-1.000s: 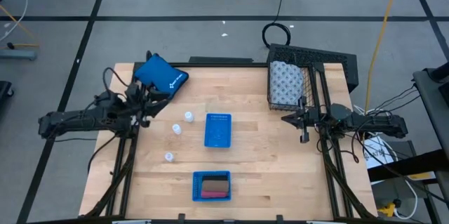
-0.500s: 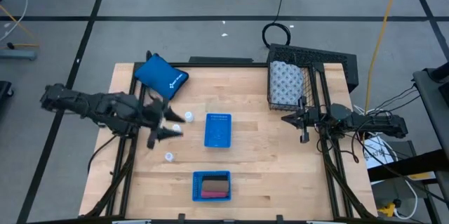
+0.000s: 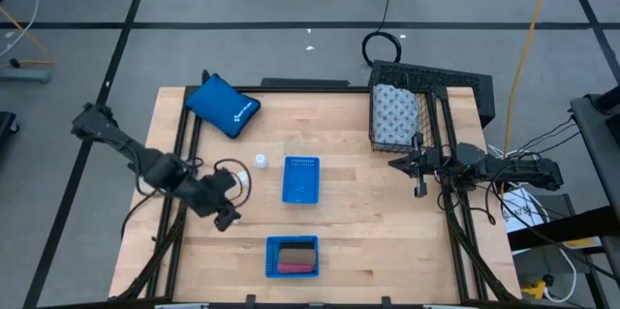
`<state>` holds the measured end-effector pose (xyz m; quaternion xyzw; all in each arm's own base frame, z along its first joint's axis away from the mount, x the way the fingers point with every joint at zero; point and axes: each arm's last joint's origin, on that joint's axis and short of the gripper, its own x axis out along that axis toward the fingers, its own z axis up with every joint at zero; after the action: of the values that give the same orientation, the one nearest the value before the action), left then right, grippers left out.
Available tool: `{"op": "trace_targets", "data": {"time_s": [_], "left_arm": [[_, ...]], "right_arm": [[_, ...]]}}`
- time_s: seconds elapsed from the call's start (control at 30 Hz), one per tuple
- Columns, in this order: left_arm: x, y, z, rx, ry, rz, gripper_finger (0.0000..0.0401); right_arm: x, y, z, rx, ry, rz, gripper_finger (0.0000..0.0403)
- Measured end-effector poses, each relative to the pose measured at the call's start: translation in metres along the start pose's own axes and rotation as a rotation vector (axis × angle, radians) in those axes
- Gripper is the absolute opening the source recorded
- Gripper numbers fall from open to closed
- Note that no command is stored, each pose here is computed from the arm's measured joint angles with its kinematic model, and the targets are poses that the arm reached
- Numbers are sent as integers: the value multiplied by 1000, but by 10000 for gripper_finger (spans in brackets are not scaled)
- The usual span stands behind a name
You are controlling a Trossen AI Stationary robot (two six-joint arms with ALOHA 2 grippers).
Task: Pick & place medical supplies in basket/bin
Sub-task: Put the bottom white pill bottle into the top blue bin
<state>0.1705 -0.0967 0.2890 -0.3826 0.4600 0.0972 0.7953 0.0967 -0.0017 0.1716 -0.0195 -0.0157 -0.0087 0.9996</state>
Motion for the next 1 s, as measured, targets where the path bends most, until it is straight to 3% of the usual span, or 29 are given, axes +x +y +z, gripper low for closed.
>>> {"op": "trace_targets", "data": {"time_s": [0.17,0.4,0.63,1.0], "left_arm": [[16,2,-20,-142,53,172,251],[43,-8,-53,-215,60,303,251],[81,-9,-85,-159,79,464,250],[138,1,-104,-109,67,641,250]], "right_arm": [[0,0,0,0,0,0,0],[0,0,0,0,0,0,0],[0,0,0,0,0,0,0],[0,0,0,-1,0,0,0]]}}
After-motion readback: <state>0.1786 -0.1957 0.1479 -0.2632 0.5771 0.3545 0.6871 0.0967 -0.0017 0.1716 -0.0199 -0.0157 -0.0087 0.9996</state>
